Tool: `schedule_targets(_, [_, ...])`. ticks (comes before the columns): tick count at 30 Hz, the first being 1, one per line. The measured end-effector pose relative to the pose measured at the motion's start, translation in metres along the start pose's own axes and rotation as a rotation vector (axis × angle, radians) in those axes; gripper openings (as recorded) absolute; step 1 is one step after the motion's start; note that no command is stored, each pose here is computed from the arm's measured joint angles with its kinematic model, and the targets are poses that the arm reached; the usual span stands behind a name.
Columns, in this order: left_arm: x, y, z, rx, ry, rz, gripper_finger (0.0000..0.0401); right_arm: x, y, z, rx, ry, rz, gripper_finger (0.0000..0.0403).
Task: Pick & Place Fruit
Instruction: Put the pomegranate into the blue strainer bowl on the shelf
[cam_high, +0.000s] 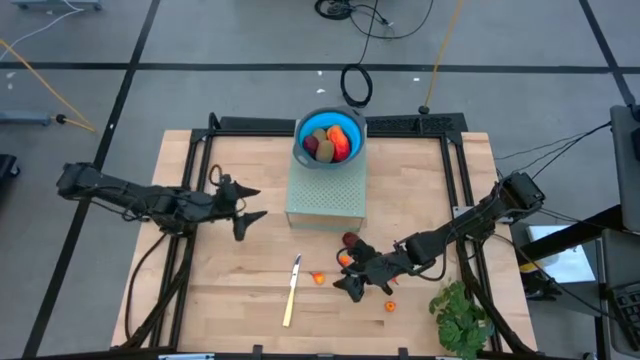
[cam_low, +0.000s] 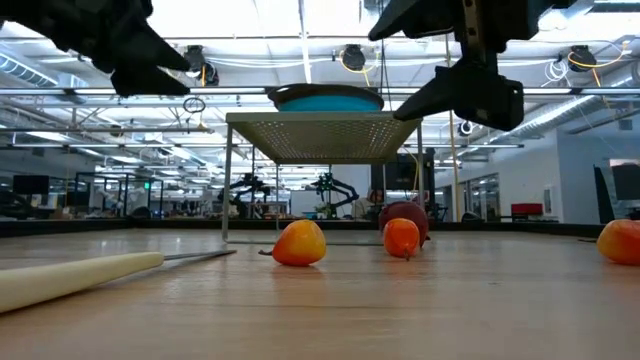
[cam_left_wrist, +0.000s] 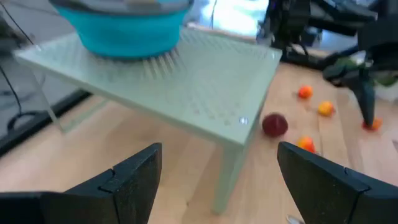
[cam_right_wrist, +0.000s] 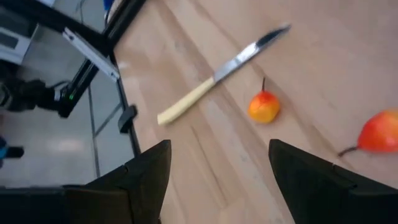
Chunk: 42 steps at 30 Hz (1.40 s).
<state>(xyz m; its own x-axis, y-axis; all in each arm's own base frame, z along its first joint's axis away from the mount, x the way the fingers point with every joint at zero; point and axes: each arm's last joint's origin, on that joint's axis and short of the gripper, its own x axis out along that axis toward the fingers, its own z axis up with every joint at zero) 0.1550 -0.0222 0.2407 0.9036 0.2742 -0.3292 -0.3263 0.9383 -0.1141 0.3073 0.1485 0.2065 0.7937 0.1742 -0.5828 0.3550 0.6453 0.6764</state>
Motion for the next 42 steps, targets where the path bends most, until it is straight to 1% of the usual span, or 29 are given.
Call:
schedule_targets(4, [0.008, 0.001, -0.006, 0.001, 0.079, -0.028, 0.0319, 0.000, -0.001, -0.004, -0.012, 0.047, -0.002, 0.0263])
schedule_targets(7, [0.016, 0.002, -0.011, -0.029, 0.128, -0.005, 0.0319, -0.001, 0.000, -0.006, -0.036, 0.051, -0.006, 0.0263])
schedule_targets(12, [0.031, 0.001, -0.020, -0.049, 0.198, 0.036, 0.0319, -0.002, 0.000, -0.012, -0.052, 0.070, -0.026, 0.0262])
schedule_targets(15, [0.038, 0.000, -0.026, -0.060, 0.243, 0.058, 0.0319, -0.004, 0.001, -0.017, -0.062, 0.081, -0.031, 0.0255])
schedule_targets(20, [0.046, -0.002, -0.034, -0.069, 0.293, 0.082, 0.0319, -0.005, 0.001, -0.021, -0.071, 0.094, -0.036, 0.0215])
schedule_targets(24, [0.049, -0.002, -0.037, -0.085, 0.310, 0.094, 0.0319, -0.005, 0.000, -0.022, -0.080, 0.100, -0.049, 0.0167])
schedule_targets(28, [0.049, -0.002, -0.038, -0.081, 0.320, 0.098, 0.0319, -0.005, -0.005, -0.023, -0.119, 0.119, -0.093, 0.0117])
schedule_targets(31, [0.049, -0.002, -0.038, -0.081, 0.320, 0.098, 0.0319, -0.004, -0.007, -0.020, -0.200, 0.120, -0.104, 0.0079])
schedule_targets(36, [0.049, -0.002, -0.039, -0.079, 0.328, 0.097, 0.0319, -0.001, -0.010, -0.006, -0.430, 0.096, -0.085, 0.0015])
schedule_targets(38, [0.049, -0.002, -0.040, -0.085, 0.342, 0.090, 0.0319, 0.000, -0.013, 0.000, -0.499, 0.096, -0.087, 0.0005])
schedule_targets(42, [0.047, -0.003, -0.042, -0.090, 0.364, 0.084, 0.0319, 0.002, -0.019, 0.010, -0.644, 0.119, -0.079, 0.0017])
